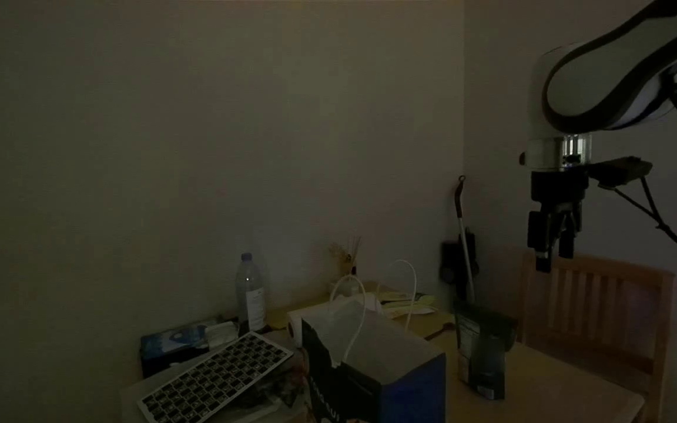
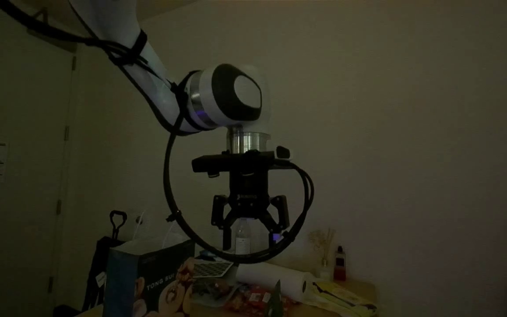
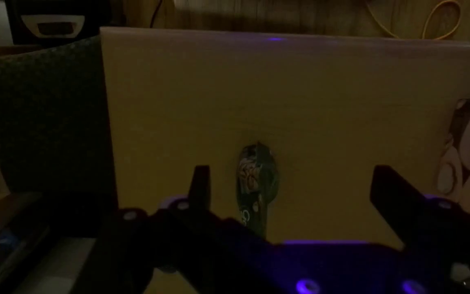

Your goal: Put the green sachet in the bag

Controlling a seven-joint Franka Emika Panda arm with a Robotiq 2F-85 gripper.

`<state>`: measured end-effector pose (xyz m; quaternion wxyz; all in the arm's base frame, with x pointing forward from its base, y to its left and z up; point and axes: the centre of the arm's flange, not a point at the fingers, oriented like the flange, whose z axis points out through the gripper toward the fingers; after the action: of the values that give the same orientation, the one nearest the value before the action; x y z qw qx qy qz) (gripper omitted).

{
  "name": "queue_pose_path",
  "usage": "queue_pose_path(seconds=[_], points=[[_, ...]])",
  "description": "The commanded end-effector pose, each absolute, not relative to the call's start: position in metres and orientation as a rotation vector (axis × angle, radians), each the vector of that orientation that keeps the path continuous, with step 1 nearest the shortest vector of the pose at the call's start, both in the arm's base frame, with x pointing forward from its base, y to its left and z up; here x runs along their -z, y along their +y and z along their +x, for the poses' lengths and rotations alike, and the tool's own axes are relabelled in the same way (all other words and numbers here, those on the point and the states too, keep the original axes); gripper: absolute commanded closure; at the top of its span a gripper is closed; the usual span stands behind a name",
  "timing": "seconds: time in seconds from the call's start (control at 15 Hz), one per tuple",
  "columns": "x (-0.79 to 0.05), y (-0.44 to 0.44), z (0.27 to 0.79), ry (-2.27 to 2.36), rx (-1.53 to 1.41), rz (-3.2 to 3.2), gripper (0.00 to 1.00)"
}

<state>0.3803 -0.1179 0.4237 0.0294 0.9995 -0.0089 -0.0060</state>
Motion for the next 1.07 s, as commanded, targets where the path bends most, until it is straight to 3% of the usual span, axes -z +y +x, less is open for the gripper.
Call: queue_pose_path(seconds=[0.0, 0.53, 1.0], points=[[-0.41, -0.112, 0.402, 0.012, 0.116, 3.066, 0.0], [-0.393, -0.107, 0.407, -0.027, 0.088, 3.102, 0.0], [-0.324, -0.062, 0.444, 0.055, 0.285, 3.133, 0.0]])
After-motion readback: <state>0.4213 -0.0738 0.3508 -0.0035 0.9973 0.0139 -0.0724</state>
